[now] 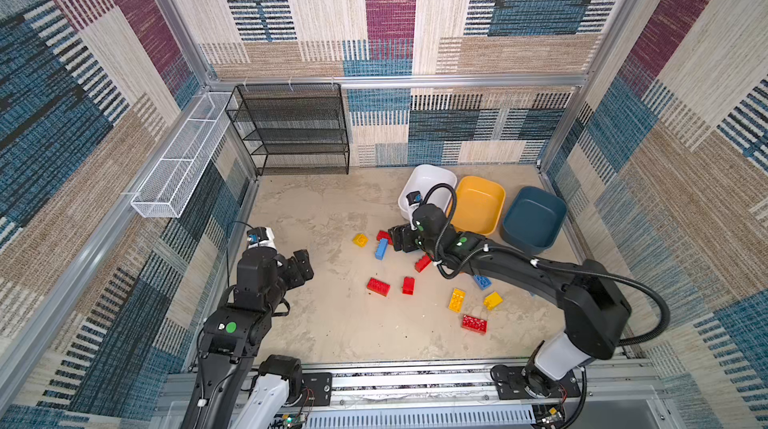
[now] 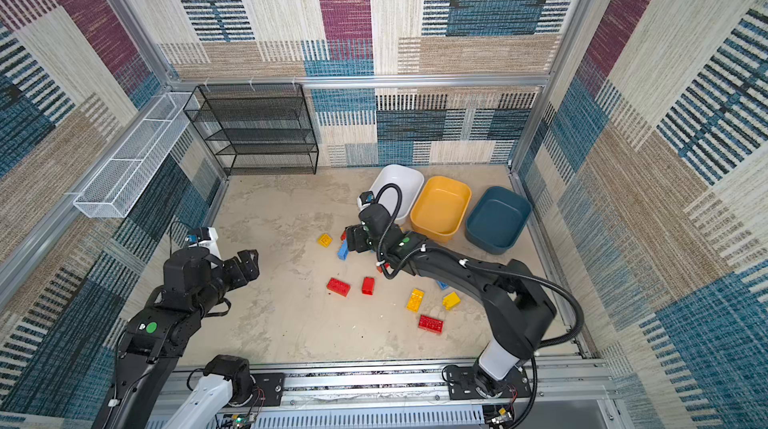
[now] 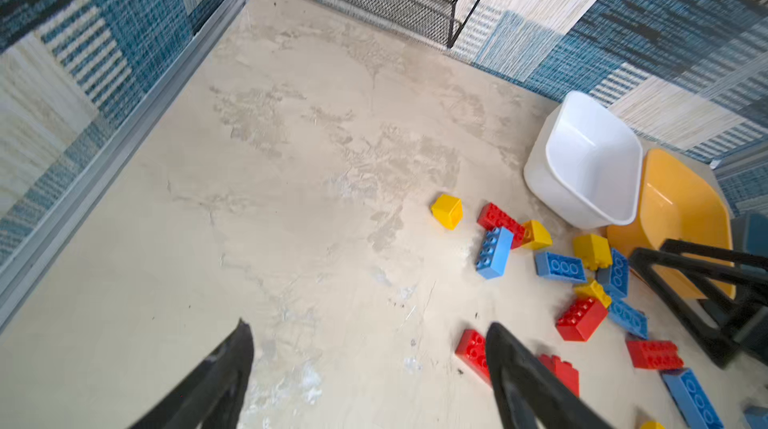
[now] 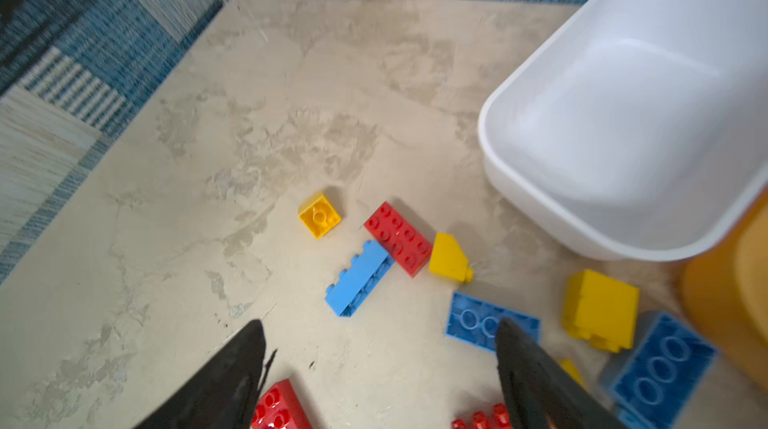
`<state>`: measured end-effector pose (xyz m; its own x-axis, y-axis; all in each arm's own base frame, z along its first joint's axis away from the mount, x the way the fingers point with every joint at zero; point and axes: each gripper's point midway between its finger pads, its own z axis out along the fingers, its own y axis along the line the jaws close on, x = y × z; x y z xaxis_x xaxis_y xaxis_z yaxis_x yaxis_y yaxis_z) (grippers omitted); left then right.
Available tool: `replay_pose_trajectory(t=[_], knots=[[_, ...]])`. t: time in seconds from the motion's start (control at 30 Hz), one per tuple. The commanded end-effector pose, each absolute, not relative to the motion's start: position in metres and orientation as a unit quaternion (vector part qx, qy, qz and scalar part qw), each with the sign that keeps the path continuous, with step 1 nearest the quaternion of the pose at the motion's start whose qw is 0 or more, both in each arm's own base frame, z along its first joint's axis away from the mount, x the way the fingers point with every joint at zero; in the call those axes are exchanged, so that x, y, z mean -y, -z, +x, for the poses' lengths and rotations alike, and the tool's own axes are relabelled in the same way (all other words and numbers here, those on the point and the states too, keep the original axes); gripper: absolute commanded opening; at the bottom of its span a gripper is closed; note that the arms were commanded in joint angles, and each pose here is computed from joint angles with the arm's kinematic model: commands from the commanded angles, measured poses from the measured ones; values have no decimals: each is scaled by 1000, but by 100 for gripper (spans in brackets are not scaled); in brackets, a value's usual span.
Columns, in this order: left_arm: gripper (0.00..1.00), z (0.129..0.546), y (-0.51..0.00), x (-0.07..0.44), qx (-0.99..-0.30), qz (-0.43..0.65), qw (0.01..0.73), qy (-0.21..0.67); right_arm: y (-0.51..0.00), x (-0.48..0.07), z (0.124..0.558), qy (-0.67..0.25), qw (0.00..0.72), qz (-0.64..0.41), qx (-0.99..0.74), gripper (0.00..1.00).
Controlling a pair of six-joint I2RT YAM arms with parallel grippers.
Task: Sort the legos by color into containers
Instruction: 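Reach the right gripper to a blue brick and grasp it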
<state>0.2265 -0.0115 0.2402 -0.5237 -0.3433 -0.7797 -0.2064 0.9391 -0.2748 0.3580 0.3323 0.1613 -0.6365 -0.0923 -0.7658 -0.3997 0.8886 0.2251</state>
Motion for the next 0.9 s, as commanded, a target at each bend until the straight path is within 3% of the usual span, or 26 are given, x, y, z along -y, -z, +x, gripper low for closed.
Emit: replay_pose_trajectory(t=[0.0, 0.37, 0.63, 0.77, 0.87], knots=[[87, 213, -228, 5, -871, -178, 453, 67, -125, -346, 354, -179, 349, -108, -914, 85], [87, 213, -232, 14, -865, -161, 466, 94, -65, -369, 371, -156, 299, -61, -939, 60], [87, 211, -234, 20, -864, -148, 471, 104, -42, -376, 385, -121, 287, -68, -948, 57], [89, 212, -234, 21, -863, -146, 471, 106, -35, -378, 387, -112, 284, -76, -949, 38], [90, 213, -233, 22, -864, -144, 470, 107, -34, -377, 387, -106, 284, -80, -949, 36]])
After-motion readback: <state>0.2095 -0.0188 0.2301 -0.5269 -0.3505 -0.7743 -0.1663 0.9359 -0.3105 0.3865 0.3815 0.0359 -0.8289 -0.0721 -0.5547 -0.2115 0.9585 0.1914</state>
